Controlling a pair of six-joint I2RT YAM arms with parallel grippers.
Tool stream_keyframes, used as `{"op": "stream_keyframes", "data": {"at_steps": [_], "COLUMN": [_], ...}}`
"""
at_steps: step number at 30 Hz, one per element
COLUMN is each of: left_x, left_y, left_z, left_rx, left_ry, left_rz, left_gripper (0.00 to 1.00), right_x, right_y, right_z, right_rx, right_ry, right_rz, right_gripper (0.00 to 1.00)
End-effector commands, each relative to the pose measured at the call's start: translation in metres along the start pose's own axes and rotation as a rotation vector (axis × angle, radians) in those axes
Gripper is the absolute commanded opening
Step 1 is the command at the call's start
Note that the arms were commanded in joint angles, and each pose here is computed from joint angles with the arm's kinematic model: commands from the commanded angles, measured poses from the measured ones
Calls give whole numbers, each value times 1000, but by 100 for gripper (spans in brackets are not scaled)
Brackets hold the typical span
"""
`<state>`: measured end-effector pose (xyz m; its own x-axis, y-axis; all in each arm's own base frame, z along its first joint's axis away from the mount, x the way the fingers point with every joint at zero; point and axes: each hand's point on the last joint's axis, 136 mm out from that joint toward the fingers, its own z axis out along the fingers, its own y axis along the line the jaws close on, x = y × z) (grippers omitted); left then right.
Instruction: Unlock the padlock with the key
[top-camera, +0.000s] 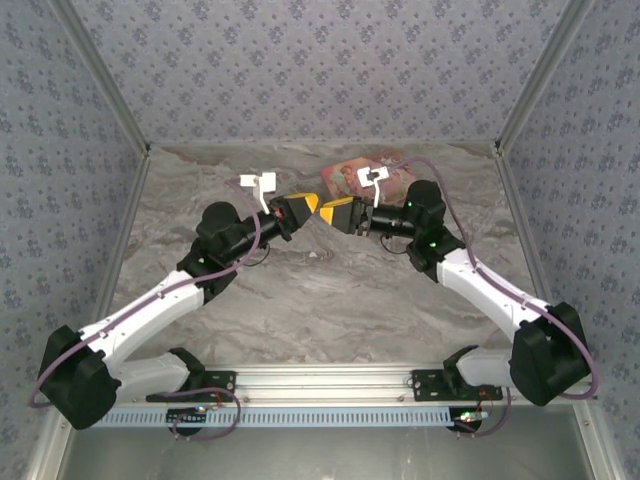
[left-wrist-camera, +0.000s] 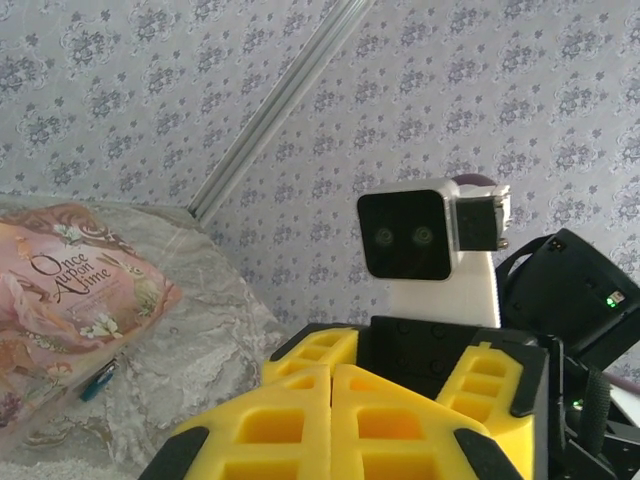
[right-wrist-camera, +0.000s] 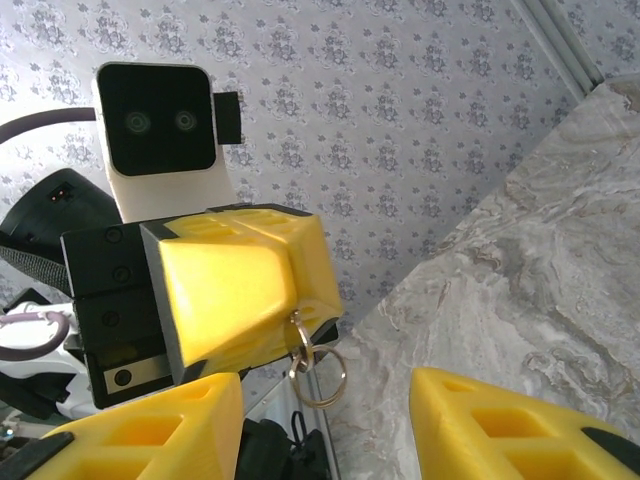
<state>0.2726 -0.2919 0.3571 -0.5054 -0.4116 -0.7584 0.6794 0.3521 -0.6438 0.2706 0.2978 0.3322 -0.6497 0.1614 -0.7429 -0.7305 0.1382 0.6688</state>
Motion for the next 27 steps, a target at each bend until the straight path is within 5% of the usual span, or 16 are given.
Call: {"op": "stream_keyframes", "data": {"at_steps": [1,27], "left_x": [-13,-14], "left_y": [-16,-5], "left_z": [2,3], "left_rx": [54,30], "left_ry": [-39,-88], "left_rz": [12,-47], "left_gripper": [0,0], "right_x": [-15,-13], "right_y": [17,8], "right_z": [6,12], "right_rx": [-50,-26], "right_ry": [-31,-34], "right_rz": [-31,7], "right_gripper": [47,12]}}
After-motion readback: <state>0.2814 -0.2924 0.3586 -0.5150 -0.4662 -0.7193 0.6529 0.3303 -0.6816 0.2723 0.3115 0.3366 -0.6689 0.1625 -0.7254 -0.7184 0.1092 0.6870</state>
